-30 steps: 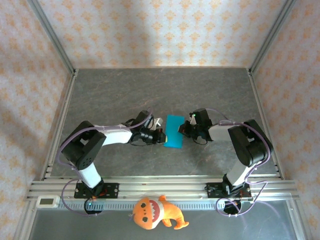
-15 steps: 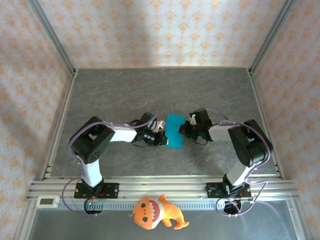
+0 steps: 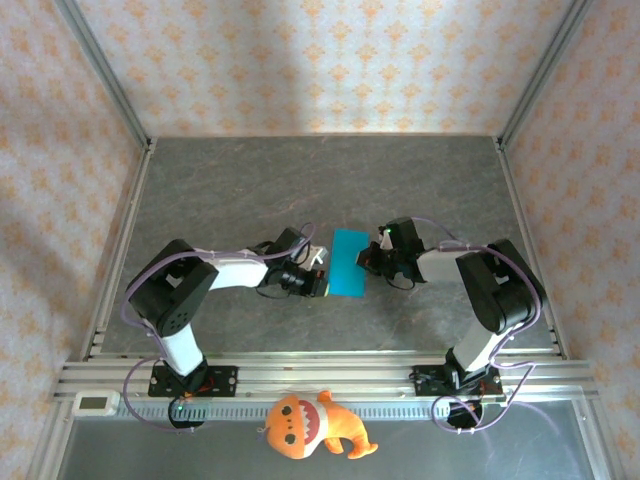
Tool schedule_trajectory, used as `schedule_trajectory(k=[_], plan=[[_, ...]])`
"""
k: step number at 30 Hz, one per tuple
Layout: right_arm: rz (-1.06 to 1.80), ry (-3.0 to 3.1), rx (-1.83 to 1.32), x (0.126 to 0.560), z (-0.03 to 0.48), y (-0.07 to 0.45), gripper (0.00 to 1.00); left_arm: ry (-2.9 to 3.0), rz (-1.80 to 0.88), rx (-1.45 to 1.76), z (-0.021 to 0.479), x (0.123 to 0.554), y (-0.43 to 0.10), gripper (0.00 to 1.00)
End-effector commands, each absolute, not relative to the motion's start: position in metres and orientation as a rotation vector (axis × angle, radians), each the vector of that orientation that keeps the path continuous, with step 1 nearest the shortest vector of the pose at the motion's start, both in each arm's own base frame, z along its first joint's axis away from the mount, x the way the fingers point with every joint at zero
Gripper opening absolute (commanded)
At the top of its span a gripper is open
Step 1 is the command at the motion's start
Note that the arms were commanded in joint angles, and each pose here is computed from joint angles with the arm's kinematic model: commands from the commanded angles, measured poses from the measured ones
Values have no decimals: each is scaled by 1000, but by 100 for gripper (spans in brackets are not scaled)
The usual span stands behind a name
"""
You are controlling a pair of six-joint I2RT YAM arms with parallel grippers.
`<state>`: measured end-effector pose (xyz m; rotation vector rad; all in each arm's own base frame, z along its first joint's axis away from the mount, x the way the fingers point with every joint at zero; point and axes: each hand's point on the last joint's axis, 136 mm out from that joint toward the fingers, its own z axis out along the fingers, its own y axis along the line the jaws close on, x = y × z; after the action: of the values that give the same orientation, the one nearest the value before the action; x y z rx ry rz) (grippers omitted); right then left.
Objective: Fold a paper plane with a square sheet of paper (pick it up from the middle)
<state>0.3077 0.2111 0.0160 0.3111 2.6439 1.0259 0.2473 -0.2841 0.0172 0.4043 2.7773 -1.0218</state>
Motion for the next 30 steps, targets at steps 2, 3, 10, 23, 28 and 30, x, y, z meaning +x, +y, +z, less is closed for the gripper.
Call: schedule_trajectory(k=[2, 3, 10, 23, 28, 30], plan=[[697, 2884, 467, 263, -44, 164, 0, 2849, -939, 402, 23, 235, -270, 0], [695, 2883, 466, 264, -44, 164, 0, 2797, -989, 385, 36, 242, -277, 0], [691, 2882, 460, 264, -42, 164, 0, 2579, -1290, 191, 81, 291, -311, 0], [691, 2883, 466, 262, -45, 163, 0, 2773, -1220, 186, 20, 292, -310, 0], [690, 2885, 466, 261, -46, 163, 0, 2935, -1053, 231, -27, 259, -275, 0], [691, 2882, 466, 261, -46, 163, 0, 2938, -1064, 250, -30, 250, -268, 0]])
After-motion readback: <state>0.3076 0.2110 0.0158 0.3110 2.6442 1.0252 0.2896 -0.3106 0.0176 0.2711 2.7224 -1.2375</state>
